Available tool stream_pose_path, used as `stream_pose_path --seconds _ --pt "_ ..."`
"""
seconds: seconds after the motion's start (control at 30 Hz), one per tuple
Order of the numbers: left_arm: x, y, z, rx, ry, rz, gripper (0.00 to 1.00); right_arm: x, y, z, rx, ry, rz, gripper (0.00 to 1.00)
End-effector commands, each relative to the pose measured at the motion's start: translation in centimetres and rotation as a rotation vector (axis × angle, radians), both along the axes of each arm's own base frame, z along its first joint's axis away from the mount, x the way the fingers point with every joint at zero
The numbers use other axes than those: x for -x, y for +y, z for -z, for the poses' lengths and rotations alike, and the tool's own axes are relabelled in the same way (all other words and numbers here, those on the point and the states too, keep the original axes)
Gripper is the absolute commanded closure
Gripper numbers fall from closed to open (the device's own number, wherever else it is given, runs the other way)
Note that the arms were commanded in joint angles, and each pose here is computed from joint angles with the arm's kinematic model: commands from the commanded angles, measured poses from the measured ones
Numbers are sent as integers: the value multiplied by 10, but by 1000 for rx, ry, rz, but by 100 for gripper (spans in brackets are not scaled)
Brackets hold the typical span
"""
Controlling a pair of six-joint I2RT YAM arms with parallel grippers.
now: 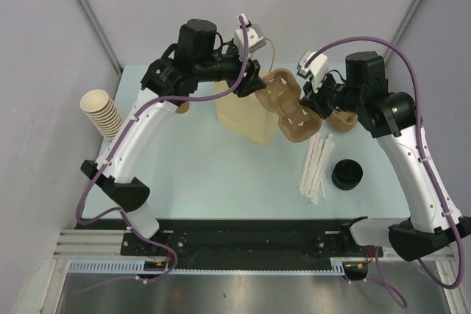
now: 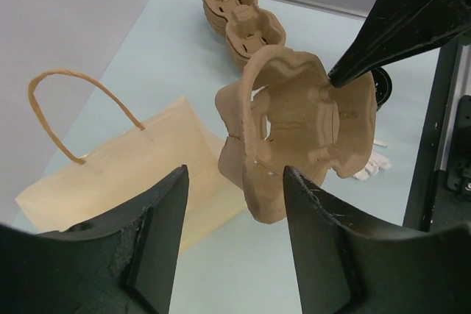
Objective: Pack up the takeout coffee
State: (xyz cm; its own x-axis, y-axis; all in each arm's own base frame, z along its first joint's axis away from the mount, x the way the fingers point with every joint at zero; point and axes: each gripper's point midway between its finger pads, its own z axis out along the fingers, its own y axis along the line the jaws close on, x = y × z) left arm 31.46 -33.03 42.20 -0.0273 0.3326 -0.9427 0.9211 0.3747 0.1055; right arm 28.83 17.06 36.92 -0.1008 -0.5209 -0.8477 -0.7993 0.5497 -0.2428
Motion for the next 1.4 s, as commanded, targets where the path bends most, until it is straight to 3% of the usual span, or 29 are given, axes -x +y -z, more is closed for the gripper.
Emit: stream_pose_path --seconds 0.0,0.27,0.57,0.67,0.7,0.77,0.8,0.9,1.0,1.17,1.27,1.37 --pt "8 -6 3 14 47 33 42 7 -4 -29 -15 -96 0 100" --pt "11 -6 12 11 86 29 50 8 -5 -30 -16 -102 5 100" --pt "6 -7 11 22 92 5 66 14 -2 -34 -31 -109 -25 100" --pt "4 -6 9 26 92 -14 83 14 0 -36 -42 -106 -30 100" --pt "2 -5 10 25 91 -25 100 13 1 -36 -46 -100 -24 100" --pt "-1 0 9 37 116 -57 100 10 -1 -43 -88 -86 6 88" --pt "0 2 8 50 135 -58 100 3 -9 -45 -104 -77 40 65" --pt "-9 28 5 123 213 -80 100 -11 -28 -65 -216 -44 107 30" --pt "5 42 -8 189 232 -10 100 -15 -42 -99 -372 -15 107 12" --pt "51 58 -39 268 156 120 100 -59 -61 -111 -468 43 152 6" --pt "61 76 -56 332 128 92 100 -87 -41 -87 -383 59 171 6" --pt "49 102 -70 405 117 3 100 -111 -14 -57 -266 50 188 5"
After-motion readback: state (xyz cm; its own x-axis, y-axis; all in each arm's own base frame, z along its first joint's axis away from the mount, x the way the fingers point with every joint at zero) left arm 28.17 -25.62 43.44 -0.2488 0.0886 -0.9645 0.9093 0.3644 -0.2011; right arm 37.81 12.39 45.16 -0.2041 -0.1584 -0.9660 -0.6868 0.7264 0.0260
